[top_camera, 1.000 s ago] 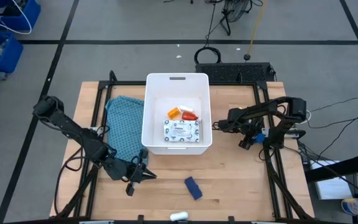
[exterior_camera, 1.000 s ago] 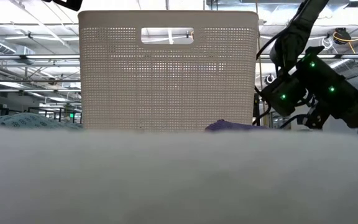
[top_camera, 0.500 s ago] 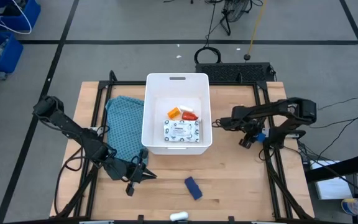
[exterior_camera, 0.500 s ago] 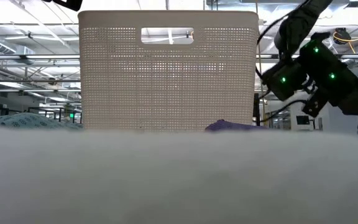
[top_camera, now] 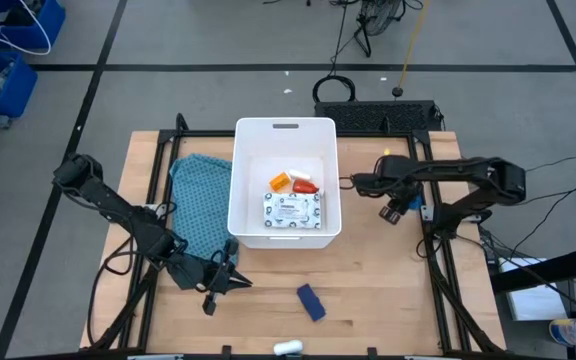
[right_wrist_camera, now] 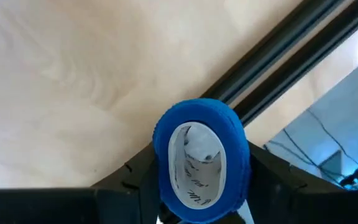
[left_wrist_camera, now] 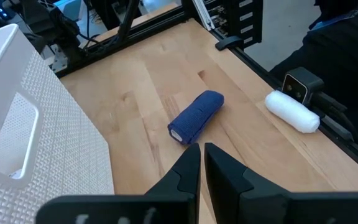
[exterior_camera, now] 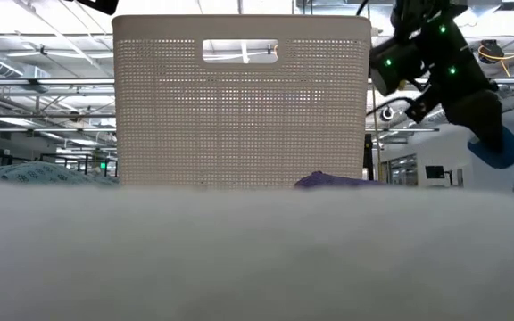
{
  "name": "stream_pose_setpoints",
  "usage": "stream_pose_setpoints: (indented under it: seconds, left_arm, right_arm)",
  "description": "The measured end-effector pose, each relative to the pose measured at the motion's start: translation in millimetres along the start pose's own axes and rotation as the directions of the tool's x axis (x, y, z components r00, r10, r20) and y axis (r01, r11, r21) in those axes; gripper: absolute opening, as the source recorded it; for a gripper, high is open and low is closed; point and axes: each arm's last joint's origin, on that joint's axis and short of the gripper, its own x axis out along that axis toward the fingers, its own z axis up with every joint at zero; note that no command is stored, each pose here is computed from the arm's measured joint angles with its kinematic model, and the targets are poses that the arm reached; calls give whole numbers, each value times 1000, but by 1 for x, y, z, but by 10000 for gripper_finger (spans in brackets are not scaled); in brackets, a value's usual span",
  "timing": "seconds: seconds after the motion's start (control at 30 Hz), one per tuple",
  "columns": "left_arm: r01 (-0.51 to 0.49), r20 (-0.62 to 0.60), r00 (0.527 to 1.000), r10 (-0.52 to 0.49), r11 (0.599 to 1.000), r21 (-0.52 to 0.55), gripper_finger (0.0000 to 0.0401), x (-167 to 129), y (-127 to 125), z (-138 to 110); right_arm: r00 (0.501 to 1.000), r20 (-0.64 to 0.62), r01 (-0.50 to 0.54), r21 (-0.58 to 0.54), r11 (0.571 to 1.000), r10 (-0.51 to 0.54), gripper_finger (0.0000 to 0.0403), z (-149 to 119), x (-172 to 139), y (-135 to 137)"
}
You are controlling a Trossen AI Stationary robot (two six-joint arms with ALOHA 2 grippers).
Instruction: Pick & place medical supplies in basket/bin
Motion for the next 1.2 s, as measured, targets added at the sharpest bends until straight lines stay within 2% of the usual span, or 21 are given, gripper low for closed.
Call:
stream_pose_setpoints:
  seconds: [0.23,0.43,0.57,0.7,0.83,0.97,1.13,1.2]
  left_arm:
    - [0,0,1000,0,1000,-4,26,0,0,0]
    - [0,0,1000,0,1000,-9,26,0,0,0]
    - [0,1,1000,0,1000,-13,26,0,0,0]
    - [-1,11,1000,1,1000,-21,26,0,0,1]
    - [-2,23,1000,3,999,-32,26,0,0,2]
    - [-14,29,999,15,999,-33,26,0,1,3]
    - [-60,58,996,61,998,-18,26,0,3,6]
    - [-71,73,995,71,997,-6,26,0,3,8]
  right_arm:
    - [986,161,41,40,998,-47,171,-3,-29,-13]
    - [942,329,35,90,995,-63,171,-11,-57,-27]
    - [891,453,-5,86,996,-35,171,-20,-72,-33]
    - [788,615,-82,35,996,43,171,-27,-85,-34]
    - [614,776,-156,-60,986,145,171,-34,-102,-36]
    - [325,886,-247,-257,934,330,171,-39,-128,-35]
    - [-93,871,-198,-491,849,482,171,-46,-163,-34]
    - [-177,850,-152,-522,839,497,171,-46,-169,-31]
